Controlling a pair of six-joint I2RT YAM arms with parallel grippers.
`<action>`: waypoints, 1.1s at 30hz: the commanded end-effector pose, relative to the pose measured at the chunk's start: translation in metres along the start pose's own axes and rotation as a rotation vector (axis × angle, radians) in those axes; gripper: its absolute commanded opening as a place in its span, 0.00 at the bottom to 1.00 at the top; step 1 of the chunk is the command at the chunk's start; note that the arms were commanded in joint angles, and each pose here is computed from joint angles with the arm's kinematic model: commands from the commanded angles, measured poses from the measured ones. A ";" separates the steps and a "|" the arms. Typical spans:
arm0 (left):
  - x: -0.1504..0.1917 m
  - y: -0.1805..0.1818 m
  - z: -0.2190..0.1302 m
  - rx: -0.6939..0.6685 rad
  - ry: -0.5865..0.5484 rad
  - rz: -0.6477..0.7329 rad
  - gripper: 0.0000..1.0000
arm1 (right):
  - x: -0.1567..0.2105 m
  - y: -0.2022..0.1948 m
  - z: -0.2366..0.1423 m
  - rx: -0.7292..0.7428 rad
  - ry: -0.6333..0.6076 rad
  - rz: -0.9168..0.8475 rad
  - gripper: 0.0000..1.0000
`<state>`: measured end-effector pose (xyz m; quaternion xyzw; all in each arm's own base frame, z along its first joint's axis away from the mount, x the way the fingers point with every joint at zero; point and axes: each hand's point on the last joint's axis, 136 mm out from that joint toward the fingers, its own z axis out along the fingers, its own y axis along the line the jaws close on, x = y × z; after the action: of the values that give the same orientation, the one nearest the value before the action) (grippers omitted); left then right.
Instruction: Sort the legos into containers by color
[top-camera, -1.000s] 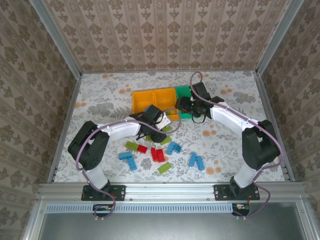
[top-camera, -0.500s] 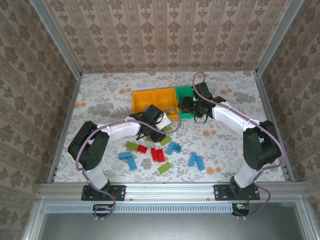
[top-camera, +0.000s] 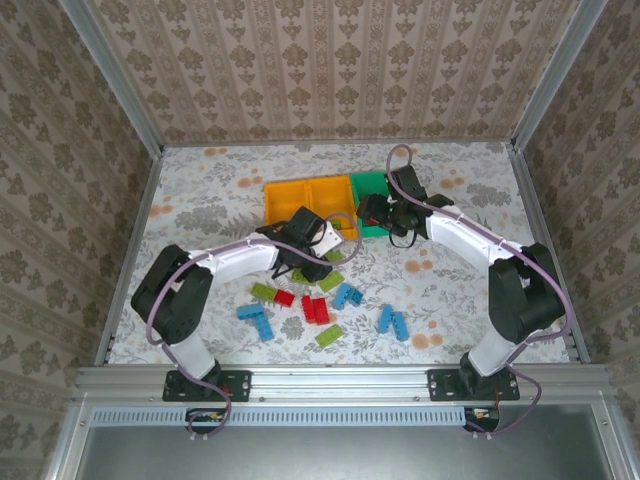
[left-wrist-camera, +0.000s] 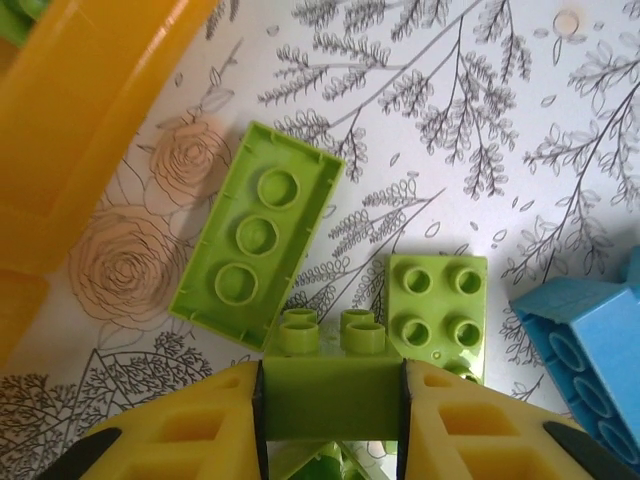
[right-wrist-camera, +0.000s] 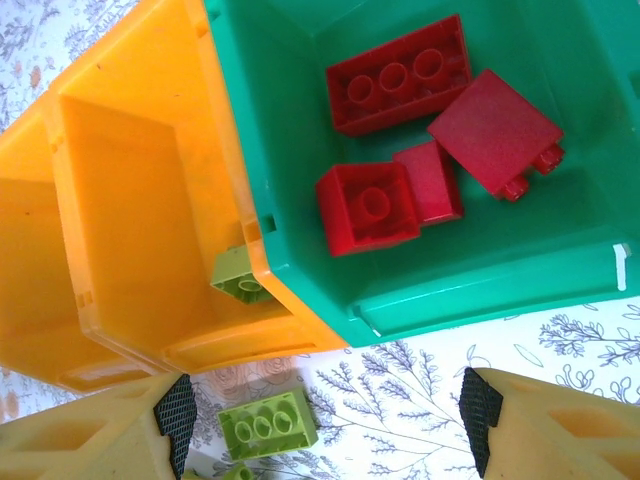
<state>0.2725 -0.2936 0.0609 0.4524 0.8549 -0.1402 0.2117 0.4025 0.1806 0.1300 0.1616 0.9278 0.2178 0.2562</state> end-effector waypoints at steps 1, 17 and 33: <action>-0.027 0.009 -0.023 -0.024 -0.064 -0.036 0.33 | -0.002 -0.006 -0.007 0.009 -0.023 0.015 0.74; -0.102 0.074 -0.048 -0.122 -0.182 -0.182 0.36 | 0.031 -0.012 -0.009 0.013 0.018 -0.118 0.73; -0.125 0.113 -0.036 -0.092 -0.238 -0.447 0.57 | 0.097 0.028 0.011 0.045 0.171 -0.459 0.82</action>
<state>0.4115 -0.3057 0.1256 0.2621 0.9086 -0.1689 0.2780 0.3406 0.2434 0.1043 -0.0320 0.9568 0.1771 0.2283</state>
